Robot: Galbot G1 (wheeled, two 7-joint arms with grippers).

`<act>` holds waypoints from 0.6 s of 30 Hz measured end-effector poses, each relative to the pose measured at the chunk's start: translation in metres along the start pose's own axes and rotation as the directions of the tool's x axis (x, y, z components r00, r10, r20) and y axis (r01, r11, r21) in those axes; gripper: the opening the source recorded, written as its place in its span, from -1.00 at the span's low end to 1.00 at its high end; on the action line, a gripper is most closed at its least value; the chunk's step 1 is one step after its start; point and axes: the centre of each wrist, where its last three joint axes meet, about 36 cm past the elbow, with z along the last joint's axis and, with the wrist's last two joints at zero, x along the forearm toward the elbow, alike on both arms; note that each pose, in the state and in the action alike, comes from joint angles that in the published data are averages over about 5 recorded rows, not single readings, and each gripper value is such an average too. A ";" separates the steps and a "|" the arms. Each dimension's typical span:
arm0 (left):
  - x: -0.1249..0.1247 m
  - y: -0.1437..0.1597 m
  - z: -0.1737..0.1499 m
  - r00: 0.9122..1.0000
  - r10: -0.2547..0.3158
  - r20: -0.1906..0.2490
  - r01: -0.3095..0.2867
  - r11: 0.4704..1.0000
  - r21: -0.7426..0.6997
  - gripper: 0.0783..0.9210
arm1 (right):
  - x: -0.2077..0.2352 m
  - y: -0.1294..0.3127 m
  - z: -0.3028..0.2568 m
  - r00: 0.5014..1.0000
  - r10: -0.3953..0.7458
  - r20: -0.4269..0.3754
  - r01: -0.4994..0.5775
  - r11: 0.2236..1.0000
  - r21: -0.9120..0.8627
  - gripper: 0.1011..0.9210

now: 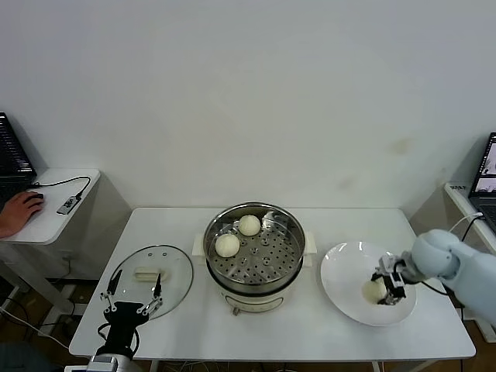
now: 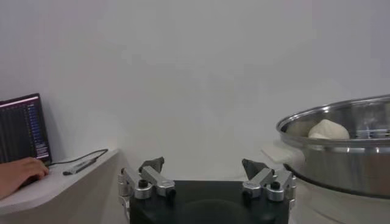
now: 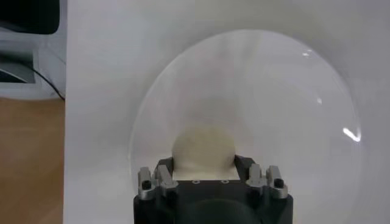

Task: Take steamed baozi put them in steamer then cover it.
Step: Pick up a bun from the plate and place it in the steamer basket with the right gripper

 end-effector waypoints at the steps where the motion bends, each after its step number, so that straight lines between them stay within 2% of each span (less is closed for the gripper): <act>1: 0.000 0.000 0.000 1.000 0.001 0.000 -0.001 1.000 0.000 0.77 | 0.007 -0.006 -0.002 1.000 0.012 0.006 -0.012 1.000 0.001 0.28; 9: -0.003 0.002 -0.001 1.000 0.002 0.006 -0.002 1.000 0.003 0.77 | 0.073 -0.063 -0.036 0.990 0.119 0.072 -0.122 0.992 0.033 0.28; 18: -0.003 0.004 -0.001 1.000 -0.005 0.008 0.005 1.000 0.008 0.77 | 0.137 -0.108 -0.122 0.971 0.173 0.164 -0.200 0.965 0.170 0.28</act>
